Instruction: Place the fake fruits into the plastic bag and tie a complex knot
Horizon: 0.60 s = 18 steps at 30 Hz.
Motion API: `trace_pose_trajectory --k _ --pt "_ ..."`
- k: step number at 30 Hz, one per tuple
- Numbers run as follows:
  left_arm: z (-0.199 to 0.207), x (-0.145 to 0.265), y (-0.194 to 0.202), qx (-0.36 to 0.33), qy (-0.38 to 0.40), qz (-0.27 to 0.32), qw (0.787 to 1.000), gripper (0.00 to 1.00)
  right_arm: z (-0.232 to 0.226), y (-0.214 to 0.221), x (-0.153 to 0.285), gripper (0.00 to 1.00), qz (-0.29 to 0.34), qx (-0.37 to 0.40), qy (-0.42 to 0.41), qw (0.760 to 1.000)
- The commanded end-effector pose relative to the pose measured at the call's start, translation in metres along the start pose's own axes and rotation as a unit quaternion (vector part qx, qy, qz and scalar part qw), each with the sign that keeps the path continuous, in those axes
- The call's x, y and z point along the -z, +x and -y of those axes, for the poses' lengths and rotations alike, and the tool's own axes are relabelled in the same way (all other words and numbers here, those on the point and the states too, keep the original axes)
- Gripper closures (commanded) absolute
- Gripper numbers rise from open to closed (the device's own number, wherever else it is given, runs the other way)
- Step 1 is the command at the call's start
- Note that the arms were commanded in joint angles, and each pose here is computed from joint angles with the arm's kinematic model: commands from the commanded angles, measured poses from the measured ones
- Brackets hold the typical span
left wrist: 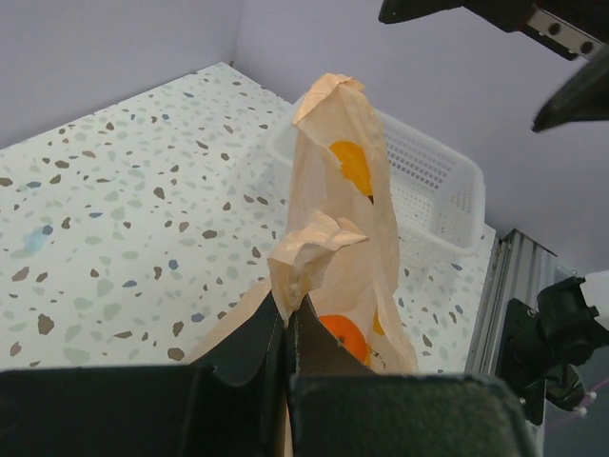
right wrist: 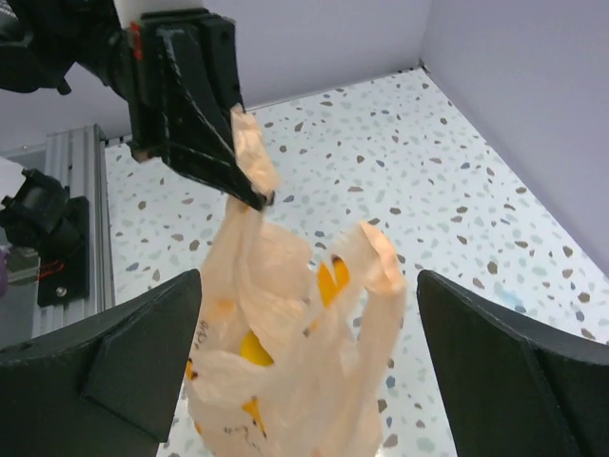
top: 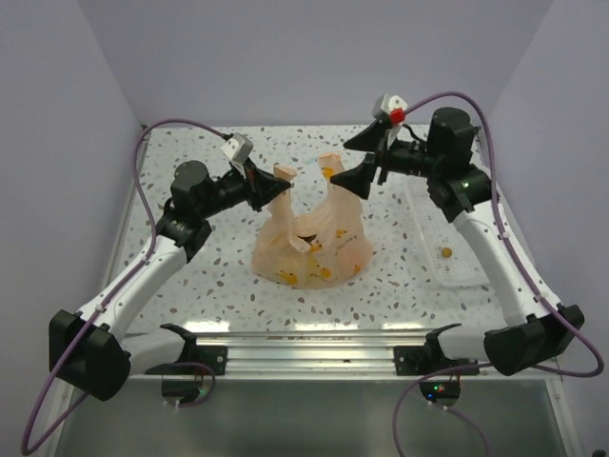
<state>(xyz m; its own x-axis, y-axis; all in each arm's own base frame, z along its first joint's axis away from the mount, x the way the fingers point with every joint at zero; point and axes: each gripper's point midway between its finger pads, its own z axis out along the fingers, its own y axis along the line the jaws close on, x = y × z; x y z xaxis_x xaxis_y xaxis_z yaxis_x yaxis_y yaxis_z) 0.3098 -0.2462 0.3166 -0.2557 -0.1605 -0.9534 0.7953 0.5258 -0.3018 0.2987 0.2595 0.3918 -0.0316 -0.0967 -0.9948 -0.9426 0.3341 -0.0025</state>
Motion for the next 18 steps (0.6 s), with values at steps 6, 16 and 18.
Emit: trace_pose_trajectory --k 6,16,18 --pt "0.025 -0.002 -0.014 -0.028 0.078 0.01 0.997 1.0 0.015 0.064 0.047 0.01 -0.031 0.005 -0.12 0.992" --pt "0.028 -0.009 -0.014 -0.022 0.1 0.0 0.995 1.0 0.033 0.111 0.017 0.01 -0.022 0.011 -0.154 0.988" --pt "0.028 -0.01 -0.016 -0.028 0.103 -0.001 0.994 1.0 0.027 0.114 0.01 0.02 -0.023 -0.002 -0.17 0.985"
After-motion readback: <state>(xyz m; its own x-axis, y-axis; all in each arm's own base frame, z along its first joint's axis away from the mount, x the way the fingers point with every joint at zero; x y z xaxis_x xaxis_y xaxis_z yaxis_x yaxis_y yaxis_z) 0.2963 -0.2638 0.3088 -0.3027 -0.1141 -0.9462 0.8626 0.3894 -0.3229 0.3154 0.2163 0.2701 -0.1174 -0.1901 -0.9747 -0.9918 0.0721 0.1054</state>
